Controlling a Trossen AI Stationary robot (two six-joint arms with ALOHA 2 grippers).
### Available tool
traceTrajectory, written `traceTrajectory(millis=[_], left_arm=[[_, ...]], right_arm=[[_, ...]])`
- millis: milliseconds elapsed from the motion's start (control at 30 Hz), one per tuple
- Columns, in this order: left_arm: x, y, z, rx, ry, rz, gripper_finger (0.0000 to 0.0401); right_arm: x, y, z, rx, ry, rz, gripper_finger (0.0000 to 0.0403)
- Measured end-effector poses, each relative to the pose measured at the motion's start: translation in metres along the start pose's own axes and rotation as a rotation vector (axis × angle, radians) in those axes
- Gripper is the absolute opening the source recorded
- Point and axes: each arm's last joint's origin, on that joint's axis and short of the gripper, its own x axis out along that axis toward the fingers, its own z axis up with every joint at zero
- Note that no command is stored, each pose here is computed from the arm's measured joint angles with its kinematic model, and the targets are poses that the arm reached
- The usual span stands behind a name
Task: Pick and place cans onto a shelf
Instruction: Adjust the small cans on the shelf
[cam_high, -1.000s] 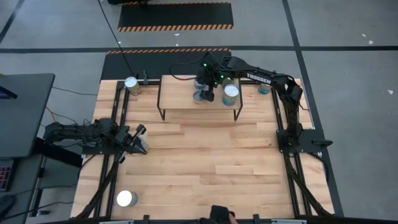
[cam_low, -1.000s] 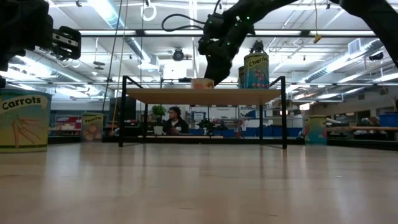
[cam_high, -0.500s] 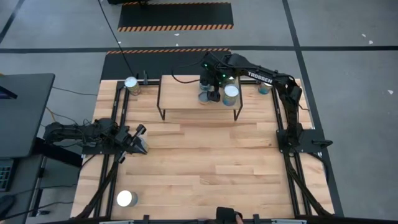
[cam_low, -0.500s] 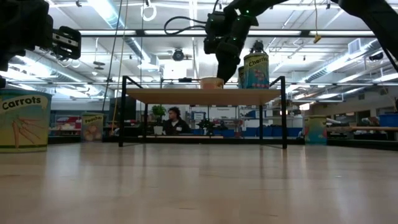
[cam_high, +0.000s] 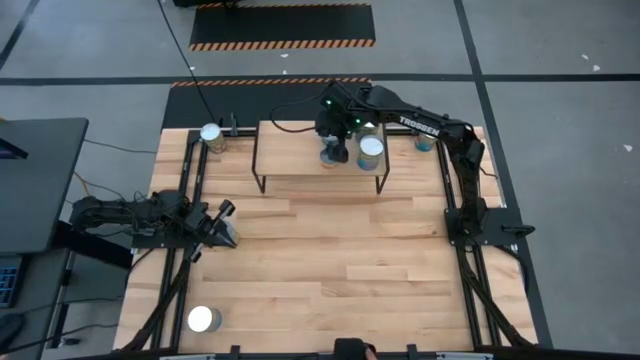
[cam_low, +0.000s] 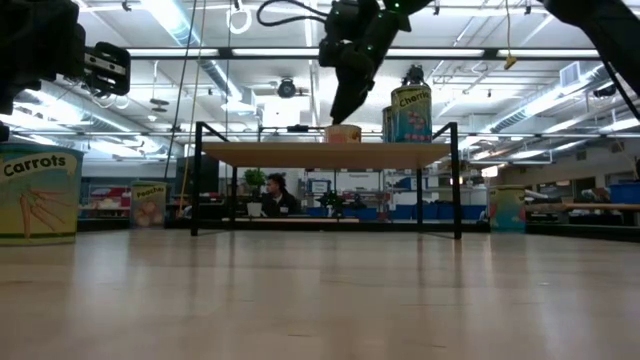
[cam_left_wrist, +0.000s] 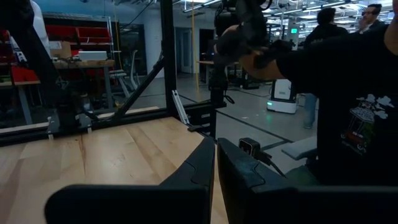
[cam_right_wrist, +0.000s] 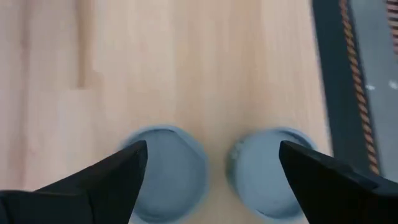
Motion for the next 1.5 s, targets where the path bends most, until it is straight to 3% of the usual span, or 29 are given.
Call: traceTrajectory(millis=[367,1200,1500], left_arm=[[0.000,0.000,0.000,0.000,0.000,0.000,0.0027],[0.000,0.000,0.000,0.000,0.000,0.000,0.0027],[0.000,0.000,0.000,0.000,0.000,0.000,0.0027]], right_arm=[[0.023,-0.005,-0.018,0.059,0.050,0.063,0.0373],[0.019,-0.004,-0.025,0.038,0.161,0.001,0.0373],[0.000,-0.004,-0.010,0.010,0.113,-0.049,0.0373]])
